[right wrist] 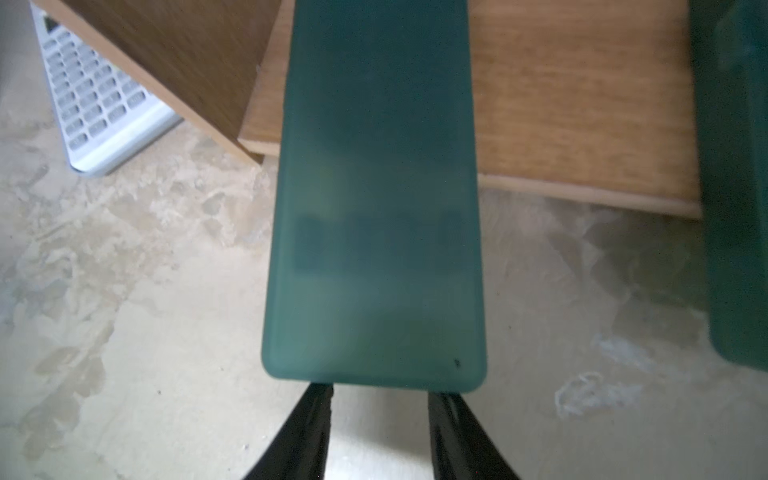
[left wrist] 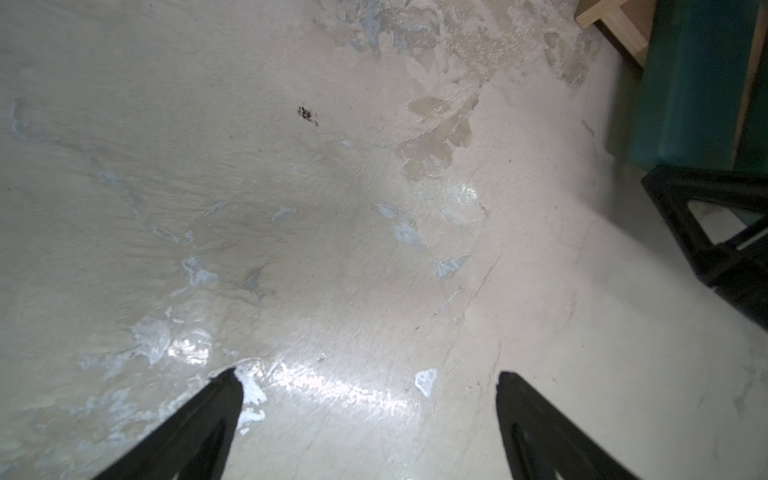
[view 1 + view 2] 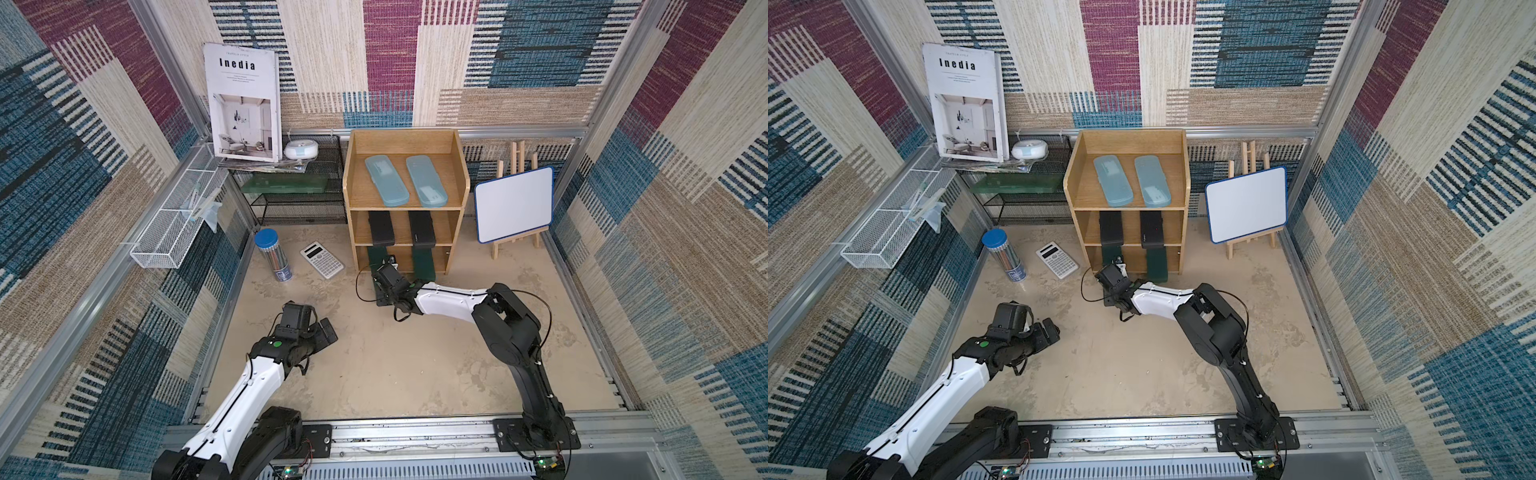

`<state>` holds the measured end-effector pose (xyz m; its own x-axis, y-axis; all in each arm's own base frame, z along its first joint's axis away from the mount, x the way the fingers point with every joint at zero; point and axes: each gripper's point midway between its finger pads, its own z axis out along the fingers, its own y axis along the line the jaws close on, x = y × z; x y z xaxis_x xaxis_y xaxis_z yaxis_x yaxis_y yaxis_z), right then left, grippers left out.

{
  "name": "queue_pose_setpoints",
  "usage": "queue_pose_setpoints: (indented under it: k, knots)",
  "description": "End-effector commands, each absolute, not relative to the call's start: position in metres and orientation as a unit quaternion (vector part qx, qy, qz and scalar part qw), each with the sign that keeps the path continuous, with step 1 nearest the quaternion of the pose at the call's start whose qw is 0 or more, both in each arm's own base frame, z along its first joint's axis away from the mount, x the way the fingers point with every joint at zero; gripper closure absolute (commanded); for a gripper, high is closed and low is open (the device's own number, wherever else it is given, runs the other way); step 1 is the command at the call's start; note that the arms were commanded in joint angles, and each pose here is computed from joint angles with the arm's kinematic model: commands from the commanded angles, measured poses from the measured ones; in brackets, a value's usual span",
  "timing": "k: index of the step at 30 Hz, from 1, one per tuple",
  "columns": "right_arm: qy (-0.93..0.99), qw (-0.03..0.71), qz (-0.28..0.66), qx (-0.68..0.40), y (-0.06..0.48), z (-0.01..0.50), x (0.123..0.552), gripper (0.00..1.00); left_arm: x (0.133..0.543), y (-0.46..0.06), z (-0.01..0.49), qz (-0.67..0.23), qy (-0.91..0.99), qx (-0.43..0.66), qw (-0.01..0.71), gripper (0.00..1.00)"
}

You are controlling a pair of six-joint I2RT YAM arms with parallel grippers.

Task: Place the pencil cases on the shelf according to color
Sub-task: Place the pencil case on the shelf, then reset both arms

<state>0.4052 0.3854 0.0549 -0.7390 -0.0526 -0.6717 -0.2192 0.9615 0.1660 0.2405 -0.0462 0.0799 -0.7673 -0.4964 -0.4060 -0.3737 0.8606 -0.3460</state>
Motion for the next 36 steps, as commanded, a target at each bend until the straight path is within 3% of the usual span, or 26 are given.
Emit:
queue_pose_setpoints:
  k: [1,14,19,22,26,31,36]
  knots:
    - [0.919,0.365,0.126,-0.079,0.395,0.061,0.417,0.56,0.244,-0.046,0.082,-0.123,0.931,-0.227,0.257,0.01]
    - [0.904,0.399,0.134,-0.073,0.400,0.084,0.426,0.56,0.242,-0.043,0.083,-0.114,0.933,-0.219,0.263,0.01]
    - [0.883,0.440,0.140,-0.091,0.385,0.123,0.397,0.43,0.244,-0.041,0.102,-0.120,0.921,-0.214,0.304,0.01]
    - [0.868,0.468,0.132,-0.103,0.368,0.147,0.374,0.17,0.248,-0.036,0.120,-0.121,0.905,-0.211,0.349,0.01]
    - [0.851,0.505,0.108,-0.099,0.325,0.173,0.348,0.01,0.257,-0.023,0.144,-0.096,0.880,-0.201,0.420,0.01]
    - [0.813,0.571,0.074,-0.086,0.255,0.209,0.326,0.01,0.275,-0.007,0.161,-0.040,0.853,-0.169,0.492,0.01]
    - [0.801,0.596,-0.020,-0.053,0.173,0.212,0.334,0.00,0.296,0.008,0.157,0.010,0.842,-0.189,0.505,0.01]
